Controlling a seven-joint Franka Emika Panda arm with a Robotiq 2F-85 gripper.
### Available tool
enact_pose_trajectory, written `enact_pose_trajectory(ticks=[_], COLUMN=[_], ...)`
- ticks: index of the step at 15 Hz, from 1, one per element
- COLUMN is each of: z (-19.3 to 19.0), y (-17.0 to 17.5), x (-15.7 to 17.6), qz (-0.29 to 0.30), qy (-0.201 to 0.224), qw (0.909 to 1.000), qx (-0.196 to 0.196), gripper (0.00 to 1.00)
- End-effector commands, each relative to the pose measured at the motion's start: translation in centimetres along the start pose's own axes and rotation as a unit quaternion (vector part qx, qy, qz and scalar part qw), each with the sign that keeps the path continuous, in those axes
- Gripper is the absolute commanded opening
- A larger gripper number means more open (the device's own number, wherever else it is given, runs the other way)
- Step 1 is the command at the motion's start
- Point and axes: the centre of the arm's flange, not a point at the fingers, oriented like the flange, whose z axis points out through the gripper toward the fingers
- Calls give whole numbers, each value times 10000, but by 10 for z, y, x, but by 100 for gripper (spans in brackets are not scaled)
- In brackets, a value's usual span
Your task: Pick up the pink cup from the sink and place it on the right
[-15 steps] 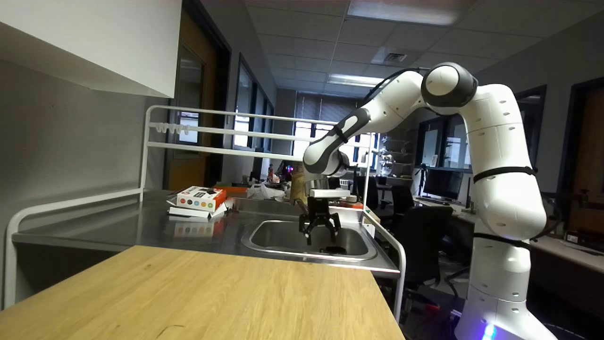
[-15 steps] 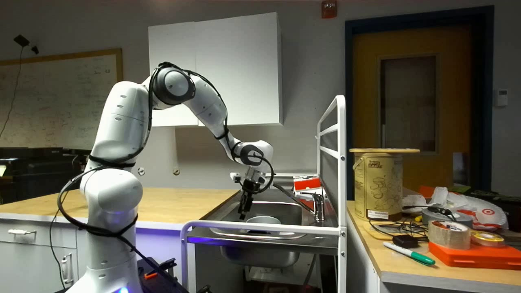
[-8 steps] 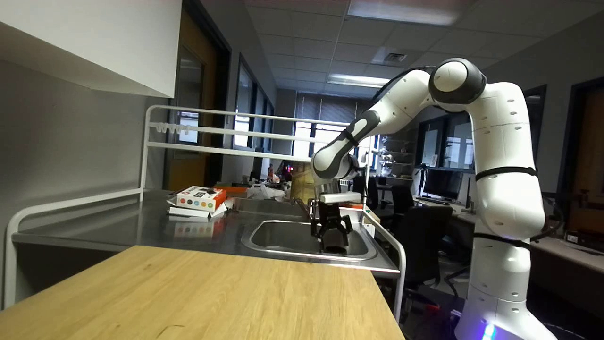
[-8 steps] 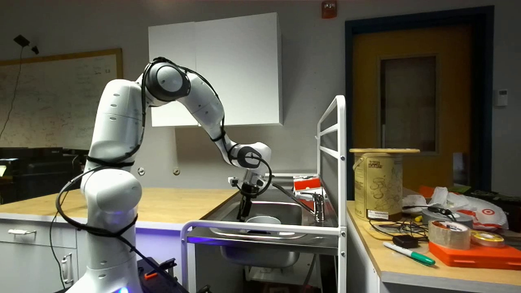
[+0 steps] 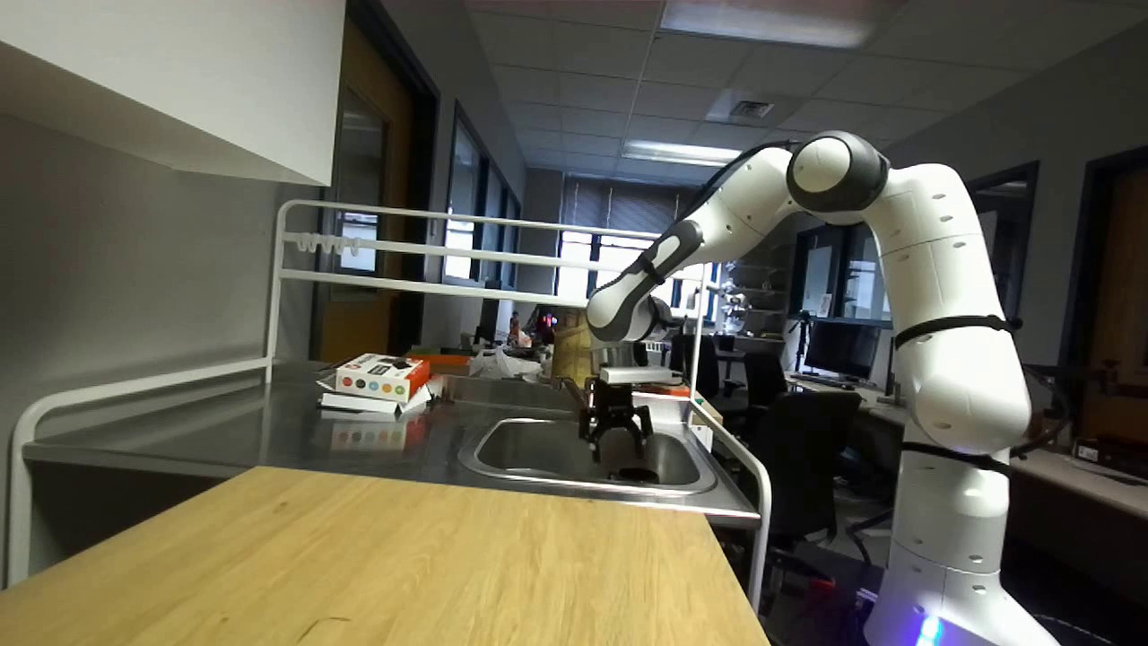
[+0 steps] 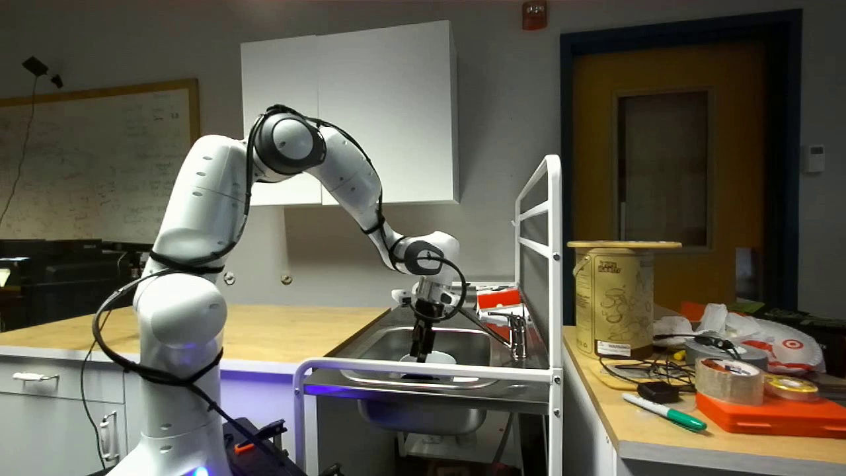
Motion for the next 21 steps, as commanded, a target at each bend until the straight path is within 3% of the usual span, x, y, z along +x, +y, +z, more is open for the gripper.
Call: enact_pose_trajectory(ticks=[1,8,17,21], z=[6,34,-10,1], y=[-17,-6,-11,-4], x=[43,41,2,5], qz=[-222,-237,-239,-200], qy=[-67,-296,42,-49], qw=[9997,9991,9996,9994], qx=[115,177,107,260], gripper=[100,100,100,100])
